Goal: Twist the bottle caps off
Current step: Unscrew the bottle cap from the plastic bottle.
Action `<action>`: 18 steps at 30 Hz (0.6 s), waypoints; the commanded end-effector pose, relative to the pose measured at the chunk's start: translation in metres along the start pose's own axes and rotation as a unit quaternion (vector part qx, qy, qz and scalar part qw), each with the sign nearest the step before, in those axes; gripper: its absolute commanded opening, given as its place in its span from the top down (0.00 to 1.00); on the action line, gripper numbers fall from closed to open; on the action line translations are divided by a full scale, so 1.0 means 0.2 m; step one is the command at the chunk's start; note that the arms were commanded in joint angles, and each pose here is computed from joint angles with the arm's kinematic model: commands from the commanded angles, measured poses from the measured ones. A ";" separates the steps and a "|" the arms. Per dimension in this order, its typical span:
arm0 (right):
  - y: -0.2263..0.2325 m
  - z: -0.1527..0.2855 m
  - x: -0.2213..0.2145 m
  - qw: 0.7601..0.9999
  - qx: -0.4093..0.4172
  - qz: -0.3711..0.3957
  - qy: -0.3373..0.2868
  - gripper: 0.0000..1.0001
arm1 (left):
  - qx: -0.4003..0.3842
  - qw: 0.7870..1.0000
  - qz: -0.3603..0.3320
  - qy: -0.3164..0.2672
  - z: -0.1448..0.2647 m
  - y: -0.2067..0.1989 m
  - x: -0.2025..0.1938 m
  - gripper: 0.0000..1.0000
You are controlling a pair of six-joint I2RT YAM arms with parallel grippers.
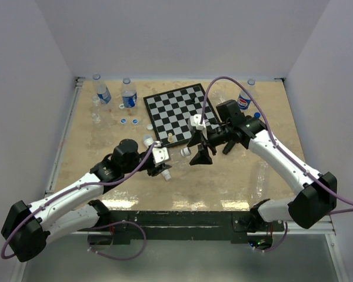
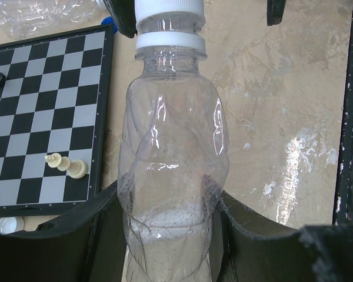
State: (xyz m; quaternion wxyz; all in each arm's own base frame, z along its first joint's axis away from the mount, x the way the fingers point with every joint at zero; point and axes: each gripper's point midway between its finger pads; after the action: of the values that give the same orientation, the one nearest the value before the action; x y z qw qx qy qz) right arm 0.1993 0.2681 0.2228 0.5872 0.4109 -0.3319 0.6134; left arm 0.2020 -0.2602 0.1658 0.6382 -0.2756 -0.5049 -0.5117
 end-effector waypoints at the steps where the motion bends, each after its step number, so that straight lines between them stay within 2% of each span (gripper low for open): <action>1: 0.00 0.00 0.08 1.000 0.005 -0.018 -0.022 0.26 | 0.002 0.999 -0.012 -0.030 0.01 0.02 0.10 0.96; 12: -0.02 0.00 0.15 0.999 0.026 -0.023 -0.033 0.39 | 0.001 1.000 -0.012 -0.029 0.00 0.02 0.10 0.96; 18: -0.02 -0.01 0.14 0.999 0.026 -0.025 -0.029 0.55 | 0.000 1.000 -0.010 -0.028 0.00 0.02 0.10 0.96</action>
State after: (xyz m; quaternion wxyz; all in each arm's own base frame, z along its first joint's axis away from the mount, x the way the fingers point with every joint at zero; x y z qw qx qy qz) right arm 0.2057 0.2796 0.2289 0.5966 0.4420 -0.3111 0.5932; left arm 0.2019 -0.2603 0.1658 0.6381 -0.2757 -0.5048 -0.5118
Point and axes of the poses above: each gripper's point midway between its finger pads, its own z axis back along the fingers, its own y axis along the line the jaws close on, x = y × z, and after that the axes turned 2 degrees about z, right-handed
